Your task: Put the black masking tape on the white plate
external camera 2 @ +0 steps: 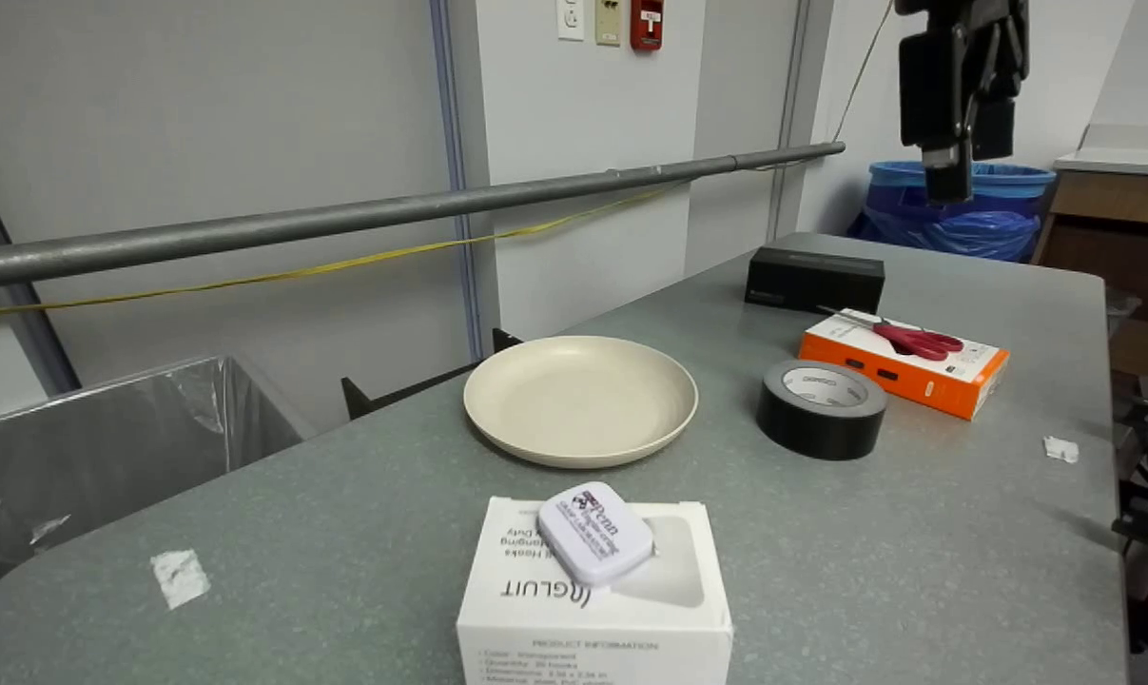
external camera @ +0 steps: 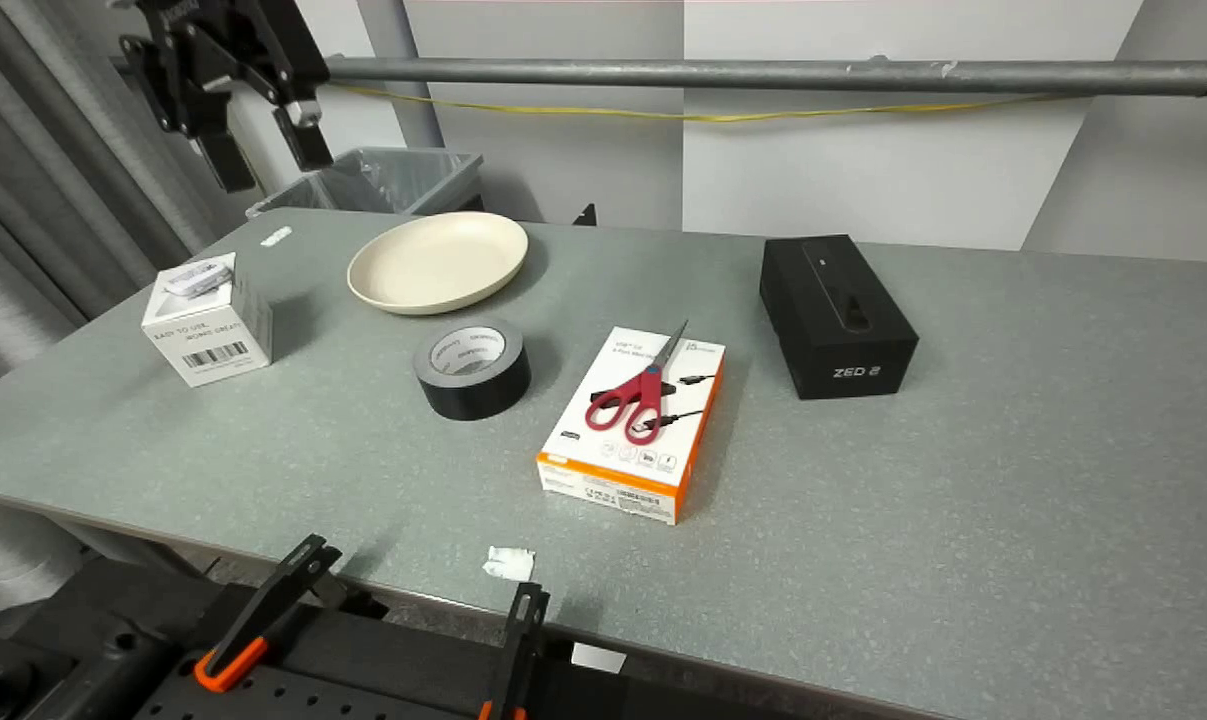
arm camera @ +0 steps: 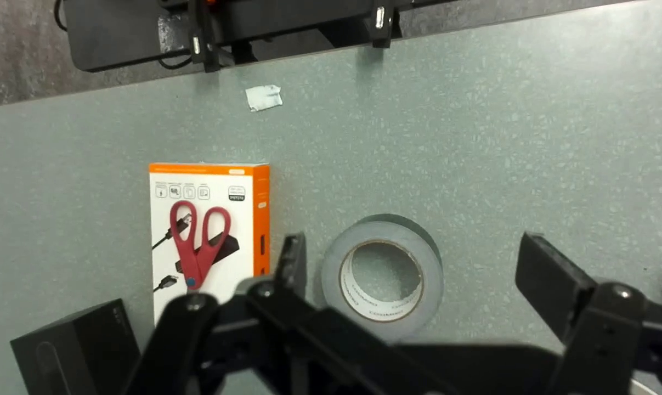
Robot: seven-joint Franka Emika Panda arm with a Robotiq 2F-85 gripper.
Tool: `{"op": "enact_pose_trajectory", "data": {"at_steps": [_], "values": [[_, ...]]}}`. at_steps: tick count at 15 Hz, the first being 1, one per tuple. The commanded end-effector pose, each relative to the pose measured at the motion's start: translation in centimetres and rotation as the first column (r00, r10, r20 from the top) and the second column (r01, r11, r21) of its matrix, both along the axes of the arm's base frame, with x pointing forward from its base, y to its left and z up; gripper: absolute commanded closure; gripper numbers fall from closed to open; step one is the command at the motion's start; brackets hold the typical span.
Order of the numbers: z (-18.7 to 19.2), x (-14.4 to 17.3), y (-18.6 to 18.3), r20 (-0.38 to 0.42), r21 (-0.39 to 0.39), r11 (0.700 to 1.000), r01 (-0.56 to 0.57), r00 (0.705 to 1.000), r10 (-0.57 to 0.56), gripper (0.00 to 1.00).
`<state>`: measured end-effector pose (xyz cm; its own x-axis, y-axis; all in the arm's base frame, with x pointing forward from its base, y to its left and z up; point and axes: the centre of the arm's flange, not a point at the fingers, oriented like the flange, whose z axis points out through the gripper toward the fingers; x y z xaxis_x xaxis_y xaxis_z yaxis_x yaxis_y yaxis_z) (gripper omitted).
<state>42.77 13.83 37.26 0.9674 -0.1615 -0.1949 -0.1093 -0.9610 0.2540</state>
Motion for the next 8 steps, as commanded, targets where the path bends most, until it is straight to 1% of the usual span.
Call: {"op": "enact_pose_trajectory", "data": {"at_steps": [1,6,8], "values": [[-0.2,0.1,0.0,-0.005,0.0,1.0,0.0,1.0,0.0,0.0],[0.5,0.1,0.2,0.012,0.003,1.0,-0.003,1.0,0.003,0.0],[-1.4,0.9,0.2,0.068,0.019,1.0,0.01,0.998,-0.011,0.0]]}}
